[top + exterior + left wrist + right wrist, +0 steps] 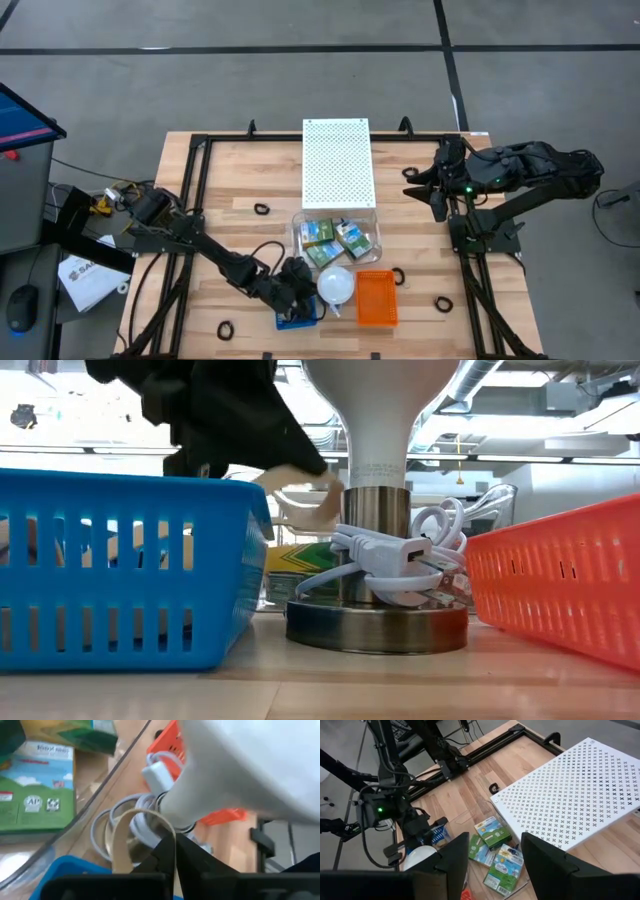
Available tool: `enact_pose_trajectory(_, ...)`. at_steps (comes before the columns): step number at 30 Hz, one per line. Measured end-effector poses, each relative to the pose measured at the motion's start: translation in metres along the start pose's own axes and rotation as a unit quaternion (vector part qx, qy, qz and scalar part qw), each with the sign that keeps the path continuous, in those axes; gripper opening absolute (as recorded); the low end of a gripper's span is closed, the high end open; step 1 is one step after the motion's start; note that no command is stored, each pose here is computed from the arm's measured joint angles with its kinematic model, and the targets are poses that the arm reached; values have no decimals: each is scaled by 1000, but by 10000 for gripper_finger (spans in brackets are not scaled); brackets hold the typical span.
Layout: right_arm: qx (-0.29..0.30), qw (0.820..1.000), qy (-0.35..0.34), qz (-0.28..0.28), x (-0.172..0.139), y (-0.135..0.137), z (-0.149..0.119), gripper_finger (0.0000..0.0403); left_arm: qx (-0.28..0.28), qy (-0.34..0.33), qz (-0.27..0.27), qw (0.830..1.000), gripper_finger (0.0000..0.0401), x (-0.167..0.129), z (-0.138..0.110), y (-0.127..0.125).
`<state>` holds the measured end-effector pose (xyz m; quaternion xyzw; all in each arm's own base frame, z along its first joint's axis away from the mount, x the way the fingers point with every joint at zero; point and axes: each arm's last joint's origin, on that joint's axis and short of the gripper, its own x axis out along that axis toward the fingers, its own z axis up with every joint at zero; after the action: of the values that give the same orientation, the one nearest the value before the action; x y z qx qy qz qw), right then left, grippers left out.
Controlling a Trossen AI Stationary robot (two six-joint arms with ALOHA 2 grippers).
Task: Pick & Place Office Desk Supplies
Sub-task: Put the brown rubberband into the blue bin
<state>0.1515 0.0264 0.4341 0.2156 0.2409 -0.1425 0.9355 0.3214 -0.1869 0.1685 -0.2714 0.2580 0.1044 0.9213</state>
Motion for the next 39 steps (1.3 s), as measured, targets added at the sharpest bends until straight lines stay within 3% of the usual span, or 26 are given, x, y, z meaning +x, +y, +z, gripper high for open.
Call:
enact_pose_trajectory(9,-8,1000,0,1,0,0,0,177,-12,25,-5,1000,1,-36,8,-8)
enact_pose_trajectory(19,-13,1000,-4,-5,0,0,0,177,-65,97,36,993,0,-50,-16,-6)
enact_pose_trajectory(25,-14,1000,-8,-11,0,0,0,177,-137,120,66,981,0,-45,-21,1)
enact_pose_trajectory(30,-16,1000,-11,-16,0,-1,1,177,-211,91,84,970,0,-38,-15,5)
enact_pose_trajectory(39,-18,999,-12,-26,0,-2,0,177,-223,117,114,961,0,-32,-8,17)
